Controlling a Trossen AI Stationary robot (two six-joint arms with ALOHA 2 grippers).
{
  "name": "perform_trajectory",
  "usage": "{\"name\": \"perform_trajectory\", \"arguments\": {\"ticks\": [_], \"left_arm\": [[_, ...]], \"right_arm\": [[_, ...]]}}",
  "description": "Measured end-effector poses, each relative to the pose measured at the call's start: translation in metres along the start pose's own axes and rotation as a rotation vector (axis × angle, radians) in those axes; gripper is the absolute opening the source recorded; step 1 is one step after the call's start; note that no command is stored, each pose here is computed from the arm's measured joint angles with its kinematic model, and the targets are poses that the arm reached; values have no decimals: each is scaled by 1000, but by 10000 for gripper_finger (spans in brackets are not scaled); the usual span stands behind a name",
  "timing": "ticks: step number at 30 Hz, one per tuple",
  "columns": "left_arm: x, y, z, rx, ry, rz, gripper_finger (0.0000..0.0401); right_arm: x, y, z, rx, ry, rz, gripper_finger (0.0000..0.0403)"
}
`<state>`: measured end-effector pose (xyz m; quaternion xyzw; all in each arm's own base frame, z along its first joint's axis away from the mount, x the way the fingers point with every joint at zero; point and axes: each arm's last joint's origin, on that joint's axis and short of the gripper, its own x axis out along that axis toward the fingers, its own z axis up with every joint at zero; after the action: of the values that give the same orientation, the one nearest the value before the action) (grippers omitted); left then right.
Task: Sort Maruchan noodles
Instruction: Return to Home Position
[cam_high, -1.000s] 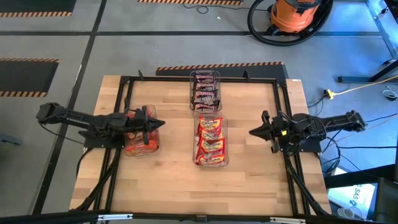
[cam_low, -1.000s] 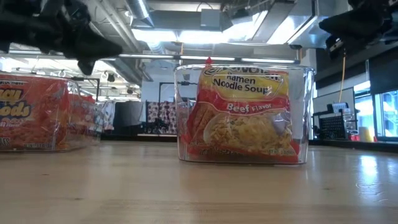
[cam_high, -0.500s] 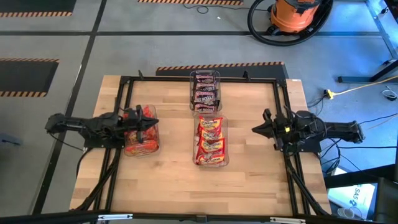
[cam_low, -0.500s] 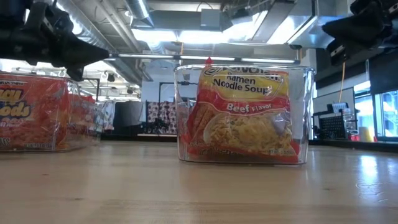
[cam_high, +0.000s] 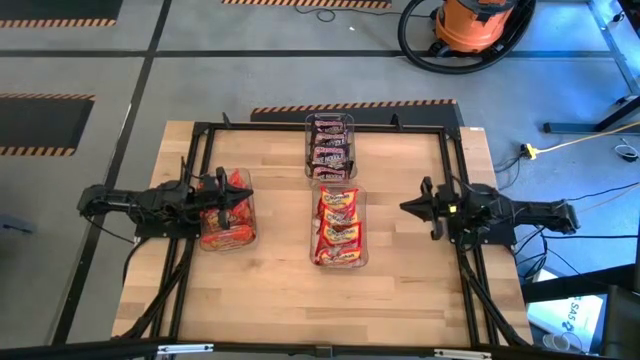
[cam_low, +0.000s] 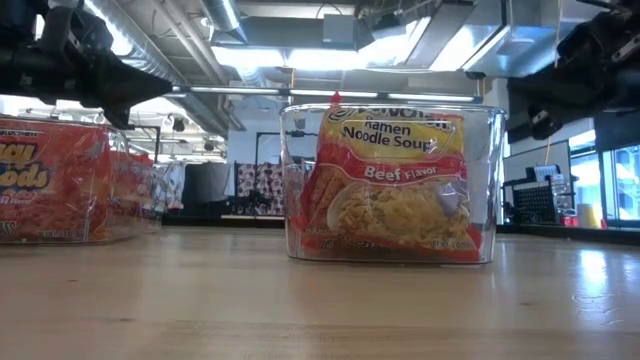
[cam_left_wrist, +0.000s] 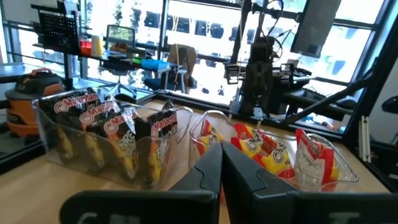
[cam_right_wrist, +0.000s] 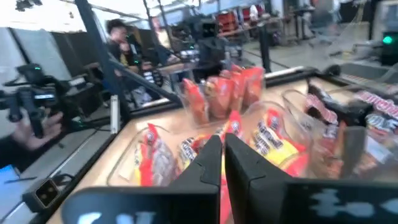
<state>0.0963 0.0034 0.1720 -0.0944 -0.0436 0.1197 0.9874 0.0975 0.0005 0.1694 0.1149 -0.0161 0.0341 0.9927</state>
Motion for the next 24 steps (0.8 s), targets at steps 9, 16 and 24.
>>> {"name": "perform_trajectory", "arguments": {"ticks": [9,16,24], "left_arm": [[0,0,0,2,5,3,2],[0,0,0,1,4,2,2],[0,0,0,1,4,2,2]], "right_arm": [[2,-3,-3,25,27,-97,1],[2,-4,-3,25,26,-101,1],[1,-4,-3,26,27,-101,1]]}}
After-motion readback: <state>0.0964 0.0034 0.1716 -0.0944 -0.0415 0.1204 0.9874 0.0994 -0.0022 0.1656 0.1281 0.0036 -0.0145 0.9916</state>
